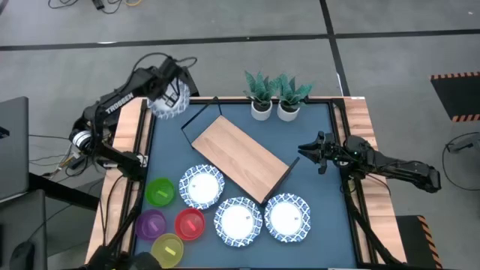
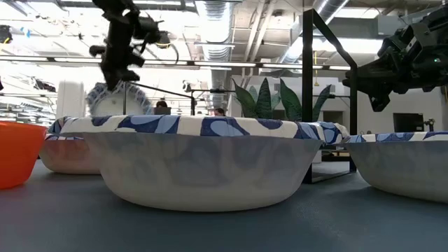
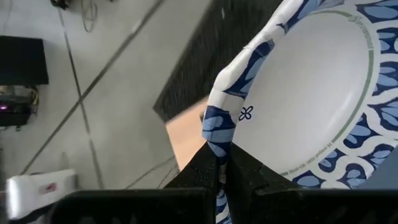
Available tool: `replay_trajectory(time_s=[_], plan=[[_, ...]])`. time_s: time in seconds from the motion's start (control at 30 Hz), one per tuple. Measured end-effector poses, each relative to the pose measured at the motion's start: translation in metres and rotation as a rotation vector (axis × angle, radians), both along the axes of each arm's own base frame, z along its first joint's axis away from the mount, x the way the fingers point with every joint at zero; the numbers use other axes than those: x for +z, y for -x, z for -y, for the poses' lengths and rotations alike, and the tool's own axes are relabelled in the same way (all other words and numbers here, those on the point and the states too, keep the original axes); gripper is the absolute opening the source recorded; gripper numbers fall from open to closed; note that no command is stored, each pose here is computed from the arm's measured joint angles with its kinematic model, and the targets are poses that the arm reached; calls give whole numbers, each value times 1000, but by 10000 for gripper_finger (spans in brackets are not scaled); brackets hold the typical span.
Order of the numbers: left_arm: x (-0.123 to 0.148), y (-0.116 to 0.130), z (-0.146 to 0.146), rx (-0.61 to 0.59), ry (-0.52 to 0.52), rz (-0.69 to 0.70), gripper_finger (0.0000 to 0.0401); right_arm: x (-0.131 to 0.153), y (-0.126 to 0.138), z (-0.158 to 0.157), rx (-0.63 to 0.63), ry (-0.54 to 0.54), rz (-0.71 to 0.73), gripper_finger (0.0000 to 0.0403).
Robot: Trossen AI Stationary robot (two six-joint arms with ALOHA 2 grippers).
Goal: Place and stack bowls onto a shelf
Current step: Put the left blue bowl on the shelf
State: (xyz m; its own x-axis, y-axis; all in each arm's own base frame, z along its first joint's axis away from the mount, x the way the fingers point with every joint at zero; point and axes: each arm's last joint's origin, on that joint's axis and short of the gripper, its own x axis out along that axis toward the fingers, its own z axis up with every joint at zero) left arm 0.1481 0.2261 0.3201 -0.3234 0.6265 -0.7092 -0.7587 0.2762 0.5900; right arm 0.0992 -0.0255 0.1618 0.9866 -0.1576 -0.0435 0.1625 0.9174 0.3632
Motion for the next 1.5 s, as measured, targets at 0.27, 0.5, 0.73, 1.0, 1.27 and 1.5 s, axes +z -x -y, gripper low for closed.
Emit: replay_trajectory(time_s=[0.27,0.5,0.73,1.0,1.27,1.5], plan=[[82,-5,2,-17,-188,272,0,0,0,0,1,0,0,123],[146,-5,21,-103,-271,608,0,0,0,0,0,0,0,123],[169,-15,40,-263,-143,906,0,0,0,0,0,0,0,123],[159,-38,62,-405,187,1083,0,0,0,0,0,0,0,123],[144,-57,98,-419,404,1003,0,0,0,0,0,0,0,123],[139,-74,142,-281,364,945,0,0,0,0,0,0,0,123]])
